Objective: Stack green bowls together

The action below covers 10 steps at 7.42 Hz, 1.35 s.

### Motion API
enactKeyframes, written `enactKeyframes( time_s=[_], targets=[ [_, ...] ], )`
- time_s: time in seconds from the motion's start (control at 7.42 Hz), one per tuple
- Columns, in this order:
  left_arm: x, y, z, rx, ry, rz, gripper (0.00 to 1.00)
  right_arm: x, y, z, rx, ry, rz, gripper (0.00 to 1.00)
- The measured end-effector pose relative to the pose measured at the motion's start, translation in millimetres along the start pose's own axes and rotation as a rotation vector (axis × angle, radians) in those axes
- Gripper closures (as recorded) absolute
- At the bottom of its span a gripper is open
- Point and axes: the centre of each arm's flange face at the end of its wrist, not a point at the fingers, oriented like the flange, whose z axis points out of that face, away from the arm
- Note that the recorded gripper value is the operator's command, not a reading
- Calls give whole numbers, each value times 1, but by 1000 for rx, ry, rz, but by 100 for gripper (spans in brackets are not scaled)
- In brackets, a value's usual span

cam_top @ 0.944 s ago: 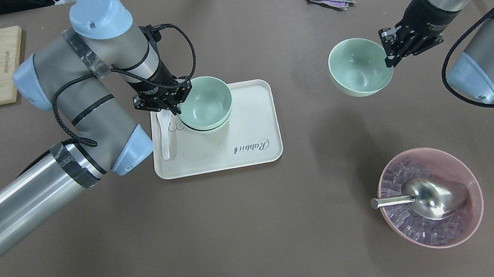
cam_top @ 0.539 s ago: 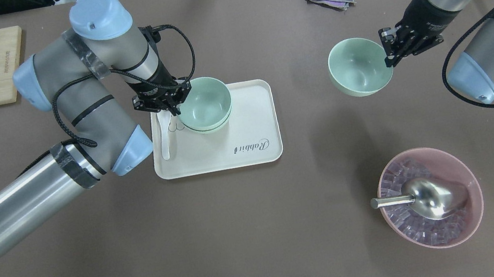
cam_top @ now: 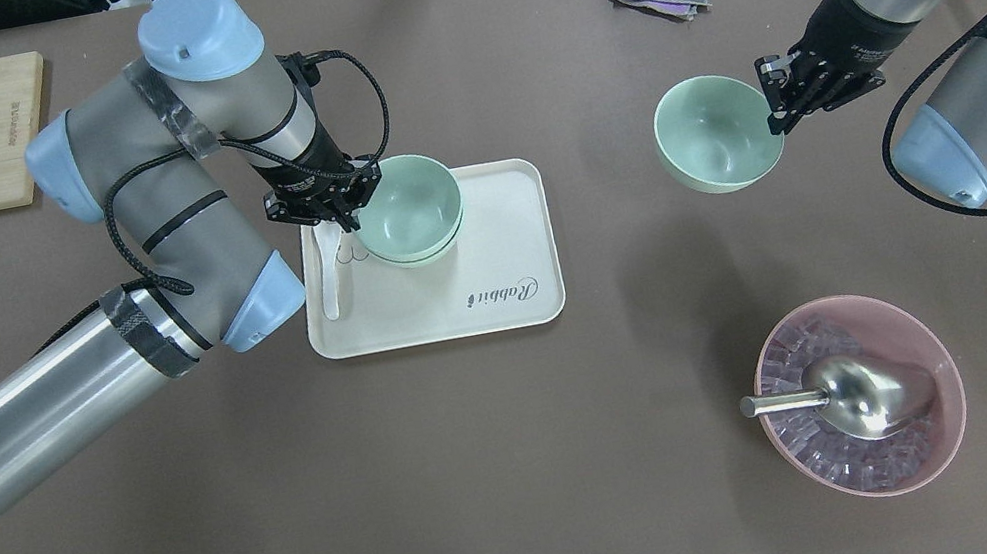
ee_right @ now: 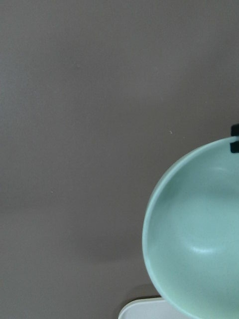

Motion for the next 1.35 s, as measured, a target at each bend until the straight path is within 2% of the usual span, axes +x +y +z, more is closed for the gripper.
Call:
enactKeyframes(
  time_s=[0.13, 0.27, 0.4, 0.94, 1.35],
  targets=[
    [1, 0, 0, 11, 0, -7, 47, 0, 0, 0, -1, 0, 0, 100],
    [2, 0, 1, 22, 2, -17, 36, -1, 0, 1, -2, 1, -1, 100],
    [2, 1, 3, 32, 3, -25, 2, -2, 1, 1, -2, 0, -3, 100],
    [2, 0, -2, 52, 16, -22, 2, -5, 2, 3, -6, -2, -8, 100],
    [-16, -13, -26, 65, 35, -24, 2, -21, 2, 0, -6, -11, -5, 100]
  ],
)
